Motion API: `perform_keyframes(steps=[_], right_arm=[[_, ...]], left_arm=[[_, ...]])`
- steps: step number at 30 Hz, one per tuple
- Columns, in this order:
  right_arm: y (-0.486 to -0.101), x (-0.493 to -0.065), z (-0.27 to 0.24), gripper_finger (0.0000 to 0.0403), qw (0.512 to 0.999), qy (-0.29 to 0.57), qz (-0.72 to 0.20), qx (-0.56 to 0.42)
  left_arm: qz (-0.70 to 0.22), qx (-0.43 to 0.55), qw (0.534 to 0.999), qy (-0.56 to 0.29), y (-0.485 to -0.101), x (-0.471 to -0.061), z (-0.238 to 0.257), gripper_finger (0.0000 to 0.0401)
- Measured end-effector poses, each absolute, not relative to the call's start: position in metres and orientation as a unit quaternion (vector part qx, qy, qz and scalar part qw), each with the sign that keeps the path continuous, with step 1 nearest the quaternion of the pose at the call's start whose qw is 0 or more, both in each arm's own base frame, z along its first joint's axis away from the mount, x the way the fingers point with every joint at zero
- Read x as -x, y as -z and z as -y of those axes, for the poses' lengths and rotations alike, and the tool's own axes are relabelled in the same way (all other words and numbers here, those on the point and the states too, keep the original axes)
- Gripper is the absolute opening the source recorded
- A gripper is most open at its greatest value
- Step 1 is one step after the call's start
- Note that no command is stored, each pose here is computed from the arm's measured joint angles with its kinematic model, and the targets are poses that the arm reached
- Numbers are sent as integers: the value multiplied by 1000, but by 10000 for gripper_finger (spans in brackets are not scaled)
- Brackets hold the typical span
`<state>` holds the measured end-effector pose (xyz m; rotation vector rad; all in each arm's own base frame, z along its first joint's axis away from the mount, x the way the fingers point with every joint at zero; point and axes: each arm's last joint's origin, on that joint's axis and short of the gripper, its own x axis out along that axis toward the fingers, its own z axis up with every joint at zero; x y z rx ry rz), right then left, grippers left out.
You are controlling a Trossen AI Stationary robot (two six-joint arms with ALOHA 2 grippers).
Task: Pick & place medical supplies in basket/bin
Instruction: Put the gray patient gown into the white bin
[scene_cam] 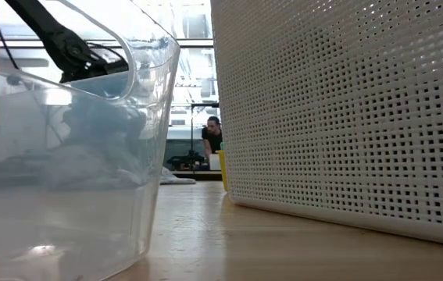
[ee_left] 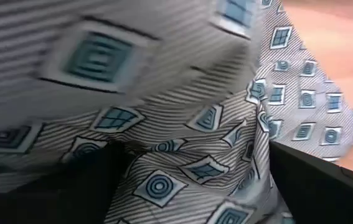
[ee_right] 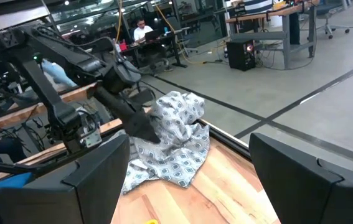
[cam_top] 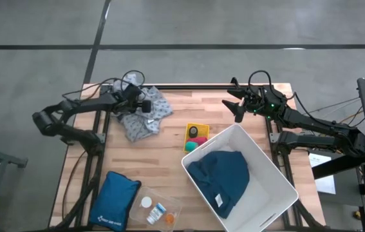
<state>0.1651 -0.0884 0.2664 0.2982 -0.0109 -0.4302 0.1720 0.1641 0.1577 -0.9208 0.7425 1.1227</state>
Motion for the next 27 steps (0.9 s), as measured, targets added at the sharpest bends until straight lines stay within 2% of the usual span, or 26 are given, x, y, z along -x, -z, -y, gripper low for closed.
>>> perform_keyframes(steps=[17, 22, 27], right_arm=[[-266, -165, 88, 325, 966, 213, 5, -147], [-266, -165, 88, 325, 966, 213, 5, -147], [-266, -165, 88, 325, 966, 213, 5, -147]], left_arm=[[-408, 372, 649, -523, -131, -173, -167, 391], [-398, 382, 643, -531, -133, -172, -167, 373], [-386, 399, 631, -542, -134, -170, -166, 338]])
